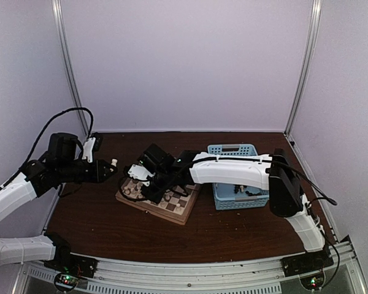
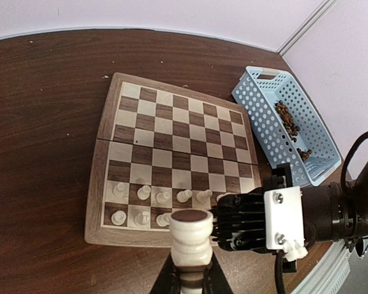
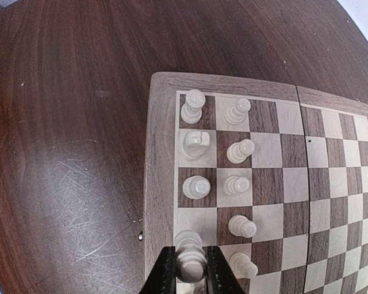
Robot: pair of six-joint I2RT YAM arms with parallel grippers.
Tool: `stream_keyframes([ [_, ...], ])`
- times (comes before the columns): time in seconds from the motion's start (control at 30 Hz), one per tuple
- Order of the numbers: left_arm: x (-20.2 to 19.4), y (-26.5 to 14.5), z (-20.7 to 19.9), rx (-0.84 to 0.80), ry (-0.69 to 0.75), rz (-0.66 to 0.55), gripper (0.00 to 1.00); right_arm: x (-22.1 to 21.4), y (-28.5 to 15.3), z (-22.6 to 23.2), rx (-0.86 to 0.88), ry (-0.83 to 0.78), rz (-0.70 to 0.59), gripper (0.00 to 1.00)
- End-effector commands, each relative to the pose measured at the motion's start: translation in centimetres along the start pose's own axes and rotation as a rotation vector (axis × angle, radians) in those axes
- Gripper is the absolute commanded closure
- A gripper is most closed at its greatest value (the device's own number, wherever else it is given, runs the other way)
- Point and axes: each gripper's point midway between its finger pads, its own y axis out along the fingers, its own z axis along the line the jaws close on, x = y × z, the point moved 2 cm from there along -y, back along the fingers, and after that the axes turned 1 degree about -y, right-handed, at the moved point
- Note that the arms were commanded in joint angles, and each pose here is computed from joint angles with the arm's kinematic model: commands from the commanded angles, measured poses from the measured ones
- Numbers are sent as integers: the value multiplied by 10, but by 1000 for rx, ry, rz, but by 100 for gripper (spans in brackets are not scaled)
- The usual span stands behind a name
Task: Set up the chess pieces on the board
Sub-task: Place the chess piece on the chessboard.
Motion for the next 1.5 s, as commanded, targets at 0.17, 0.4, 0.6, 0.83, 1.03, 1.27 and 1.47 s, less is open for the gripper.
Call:
stream_keyframes([
  [0.17,2,0,0,-11,13,-5,100,-1,11,-4,-25,-8,18,100],
  [0.4,0,0,1,-8,14,-1,100,1,15,-5,-34,-7,15,100],
  [0.6,0,-1,1,-5,18,-3,100,0,19,-4,-30,-8,19,100],
  [0.83,0,-1,2,1,22,-4,100,-4,24,-5,-35,-8,32,99],
  [1.03,0,-3,2,7,26,-6,100,-7,29,-4,-36,-8,40,96],
  [1.27,0,-3,2,8,26,-5,100,-1,23,-5,-38,-9,24,83],
  [1.47,0,-2,2,5,24,-3,100,6,16,-6,-34,-9,9,78],
])
